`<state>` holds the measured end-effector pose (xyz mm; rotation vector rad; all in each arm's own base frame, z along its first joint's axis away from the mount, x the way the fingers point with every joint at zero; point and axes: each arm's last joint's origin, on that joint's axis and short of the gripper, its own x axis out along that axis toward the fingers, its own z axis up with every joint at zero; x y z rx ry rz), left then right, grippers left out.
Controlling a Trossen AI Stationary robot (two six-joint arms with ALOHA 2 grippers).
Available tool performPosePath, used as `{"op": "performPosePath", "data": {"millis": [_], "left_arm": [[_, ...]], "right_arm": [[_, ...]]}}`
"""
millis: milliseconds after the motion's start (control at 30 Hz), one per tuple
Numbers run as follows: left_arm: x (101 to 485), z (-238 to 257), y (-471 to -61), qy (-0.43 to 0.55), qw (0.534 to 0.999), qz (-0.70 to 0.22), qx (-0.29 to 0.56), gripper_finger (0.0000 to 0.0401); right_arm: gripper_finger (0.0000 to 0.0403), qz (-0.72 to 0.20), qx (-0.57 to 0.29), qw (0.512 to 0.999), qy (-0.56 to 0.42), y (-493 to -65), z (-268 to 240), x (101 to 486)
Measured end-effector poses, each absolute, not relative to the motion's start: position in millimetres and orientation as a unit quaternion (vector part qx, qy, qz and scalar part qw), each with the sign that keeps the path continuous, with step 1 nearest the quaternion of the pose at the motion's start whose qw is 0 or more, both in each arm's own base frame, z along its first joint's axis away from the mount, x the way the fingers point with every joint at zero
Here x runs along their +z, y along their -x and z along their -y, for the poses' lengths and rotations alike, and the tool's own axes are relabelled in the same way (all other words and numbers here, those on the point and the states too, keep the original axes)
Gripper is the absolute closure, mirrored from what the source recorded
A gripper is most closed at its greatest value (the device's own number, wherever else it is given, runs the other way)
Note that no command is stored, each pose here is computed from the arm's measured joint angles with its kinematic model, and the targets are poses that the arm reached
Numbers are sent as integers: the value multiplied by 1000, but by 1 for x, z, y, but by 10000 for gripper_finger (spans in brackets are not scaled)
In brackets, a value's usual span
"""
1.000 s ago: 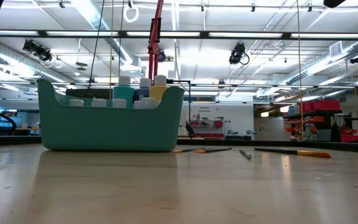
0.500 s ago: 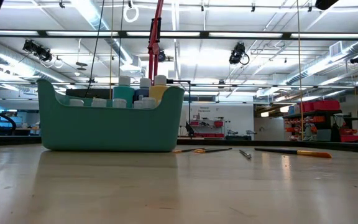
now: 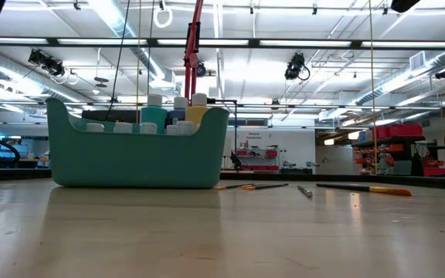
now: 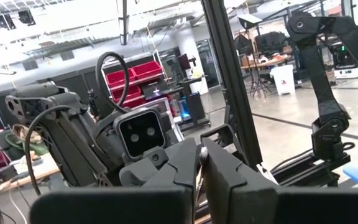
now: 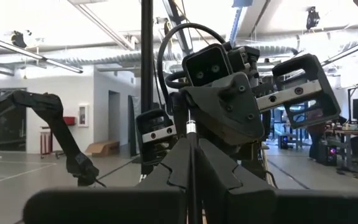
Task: Pick & Place Paint Supplies
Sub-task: Put the silver paint brush into the blue cup
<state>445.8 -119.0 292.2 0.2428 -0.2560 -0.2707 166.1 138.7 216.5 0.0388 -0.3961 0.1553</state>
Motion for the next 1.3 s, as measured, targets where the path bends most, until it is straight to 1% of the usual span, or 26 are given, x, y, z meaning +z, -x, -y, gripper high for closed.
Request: {"op": "performPosePath", "data": {"millis": [67, 133, 267, 467, 600, 733, 833, 900, 967, 1033, 1100, 1200, 1300], "left_arm": [[292, 119, -446, -111, 977, 125, -135, 382], [292, 119, -446, -105, 978, 122, -134, 382], [290, 119, -446, -88, 981, 107, -138, 389], [282, 117, -448, -67, 985, 64, -144, 379], [279, 115, -449, -61, 986, 48, -145, 385], [277, 113, -449, -63, 987, 37, -141, 389], [273, 113, -450, -63, 988, 17, -141, 380], [274, 113, -450, -62, 989, 18, -136, 378], [274, 113, -450, -65, 990, 20, -125, 381], [274, 112, -450, -69, 990, 18, -119, 388], [274, 112, -450, -70, 990, 20, -118, 390], [274, 112, -450, -69, 991, 22, -117, 389], [275, 112, -450, -70, 990, 24, -117, 379]], "right_arm": [[371, 197, 75, 978, -12, -166, -139, 216], [353, 196, 72, 978, -10, -166, -139, 216], [300, 192, 55, 980, 6, -166, -138, 216], [224, 162, -24, 987, -10, -163, -134, 218], [198, 133, 9, 990, -49, -159, -134, 219], [192, 112, 59, 989, -73, -152, -131, 226], [193, 94, 81, 990, -75, -150, -129, 234], [195, 57, 87, 993, -64, -151, -130, 241], [198, -4, 93, 994, -49, -155, -133, 249], [201, -71, 85, 993, -29, -159, -135, 257], [203, -118, 68, 990, -20, -163, -135, 266], [206, -149, 46, 987, -25, -172, -136, 275], [209, -163, 66, 984, -32, -181, -137, 275]]}}
